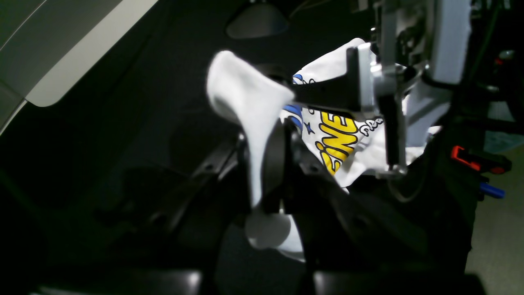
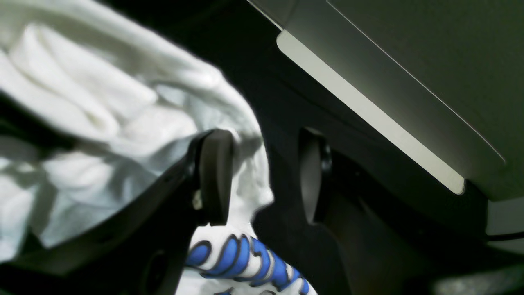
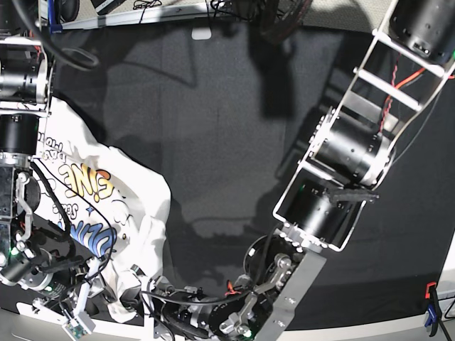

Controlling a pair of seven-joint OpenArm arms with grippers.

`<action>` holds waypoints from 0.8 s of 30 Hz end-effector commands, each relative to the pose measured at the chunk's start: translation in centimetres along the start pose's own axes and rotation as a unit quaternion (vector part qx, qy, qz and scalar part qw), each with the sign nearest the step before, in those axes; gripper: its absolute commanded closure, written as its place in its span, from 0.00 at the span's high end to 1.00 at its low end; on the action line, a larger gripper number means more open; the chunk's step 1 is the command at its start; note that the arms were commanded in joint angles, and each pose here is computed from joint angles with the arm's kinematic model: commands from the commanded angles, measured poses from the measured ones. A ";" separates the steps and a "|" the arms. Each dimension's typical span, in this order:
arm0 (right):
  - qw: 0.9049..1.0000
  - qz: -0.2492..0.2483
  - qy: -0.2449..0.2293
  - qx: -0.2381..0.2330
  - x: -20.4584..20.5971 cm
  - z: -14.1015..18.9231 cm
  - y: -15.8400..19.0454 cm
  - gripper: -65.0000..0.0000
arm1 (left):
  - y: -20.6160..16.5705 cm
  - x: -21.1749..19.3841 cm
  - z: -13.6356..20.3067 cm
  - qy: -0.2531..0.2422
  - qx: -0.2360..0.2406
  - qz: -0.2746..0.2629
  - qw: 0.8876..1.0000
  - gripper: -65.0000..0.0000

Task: Layout the t-shirt on the table in an organized manner, then fold the t-shirt properly
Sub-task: 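Hold the t-shirt with both grippers and lay it flat on the table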

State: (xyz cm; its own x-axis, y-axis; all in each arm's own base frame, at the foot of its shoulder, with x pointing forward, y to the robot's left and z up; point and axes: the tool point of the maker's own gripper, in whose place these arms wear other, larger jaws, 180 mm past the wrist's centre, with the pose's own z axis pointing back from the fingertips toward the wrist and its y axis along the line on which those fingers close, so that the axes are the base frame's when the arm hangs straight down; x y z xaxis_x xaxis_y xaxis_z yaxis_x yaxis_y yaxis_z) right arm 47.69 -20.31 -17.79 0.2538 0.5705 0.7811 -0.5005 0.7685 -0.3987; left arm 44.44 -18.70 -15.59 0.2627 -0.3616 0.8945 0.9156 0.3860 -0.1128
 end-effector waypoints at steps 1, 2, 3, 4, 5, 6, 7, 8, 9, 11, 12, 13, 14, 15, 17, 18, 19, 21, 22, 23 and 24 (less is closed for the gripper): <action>0.999 0.007 -0.030 -0.013 2.1 0.8 -1.3 0.38 | -1.1 3.5 0.4 -0.036 -0.010 -0.021 0.999 0.00; 1.000 0.005 -0.027 -0.011 2.0 0.8 -1.2 0.38 | -1.1 3.5 0.4 -0.036 -0.010 -0.021 0.999 0.00; 1.000 0.002 -0.025 -0.009 1.9 0.8 -1.2 0.37 | -1.1 3.5 0.3 -0.035 -0.010 -0.021 0.999 0.00; 1.000 0.001 -0.024 -0.008 1.8 0.7 -1.2 0.33 | -1.1 3.4 0.4 -0.034 -0.010 -0.021 0.999 0.00; 1.000 -0.001 -0.021 -0.008 1.6 0.6 -1.2 0.24 | -1.1 3.4 0.3 -0.032 -0.010 -0.021 0.999 0.00; 1.000 -0.002 -0.019 -0.008 1.4 0.5 -1.2 0.11 | -1.1 3.4 0.3 -0.032 -0.010 -0.021 0.999 0.00; 1.000 -0.003 -0.016 -0.007 1.3 0.5 -1.2 0.00 | -1.1 3.3 0.3 -0.031 -0.010 -0.021 0.999 0.00; 1.000 -0.003 -0.011 -0.007 1.1 0.5 -1.2 0.00 | -1.1 3.3 0.3 -0.031 -0.010 -0.021 0.999 0.00; 1.000 -0.003 -0.006 -0.008 0.9 0.5 -1.3 0.00 | -1.1 3.3 0.3 -0.031 -0.010 -0.021 0.999 0.00; 1.000 -0.004 0.006 -0.009 0.5 0.6 -1.3 0.00 | -1.1 3.3 0.3 -0.030 -0.010 -0.021 0.999 0.00; 1.000 -0.004 0.012 -0.009 0.3 0.6 -1.4 0.00 | -1.1 3.2 0.3 -0.029 -0.010 -0.021 0.999 0.00; 1.000 -0.004 0.020 -0.010 0.0 0.7 -1.5 0.00 | -1.1 3.2 0.3 -0.029 -0.010 -0.021 0.999 0.00; 1.000 -0.003 0.027 -0.012 -0.4 0.8 -1.6 0.00 | -1.1 3.2 0.3 -0.029 -0.009 -0.021 0.999 0.00; 0.999 -0.002 0.035 -0.014 -0.7 1.0 -1.9 0.00 | -1.1 3.2 0.3 -0.028 -0.009 -0.023 0.999 0.00; 0.999 0.001 0.050 -0.020 -1.4 1.5 -2.5 0.00 | -0.8 3.0 0.3 -0.022 0.000 -0.029 0.999 0.00; 0.998 0.000 0.061 -0.021 -1.9 1.8 -2.8 0.00 | -0.5 2.8 0.3 -0.017 0.007 -0.035 0.999 0.00; 0.997 -0.002 0.070 -0.019 -2.3 2.2 -3.1 0.00 | -0.3 2.7 0.3 -0.012 0.014 -0.040 0.999 0.00; 0.997 -0.008 0.079 -0.015 -2.9 2.9 -3.5 0.00 | 0.2 2.4 0.3 -0.004 0.027 -0.048 0.998 0.00; 0.997 -0.011 0.081 -0.013 -3.0 3.3 -3.7 0.00 | 0.3 2.4 0.3 -0.003 0.029 -0.050 0.998 0.00; 0.996 -0.012 0.084 -0.012 -3.2 3.6 -4.0 0.00 | 0.3 2.3 0.3 -0.002 0.031 -0.051 0.998 0.00; 0.996 -0.011 0.087 -0.015 -3.4 3.9 -4.3 0.00 | 0.3 2.3 0.3 -0.002 0.030 -0.051 0.998 0.00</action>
State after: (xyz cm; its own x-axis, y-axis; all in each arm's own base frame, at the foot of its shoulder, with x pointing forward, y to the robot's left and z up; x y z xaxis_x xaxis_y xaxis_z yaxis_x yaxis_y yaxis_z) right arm 45.16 -26.51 -19.28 0.4508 0.5931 0.6671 -0.4903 0.7890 -0.3702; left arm 45.36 -17.60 -16.87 0.2339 -0.4459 0.8640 0.9047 0.4253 -0.0254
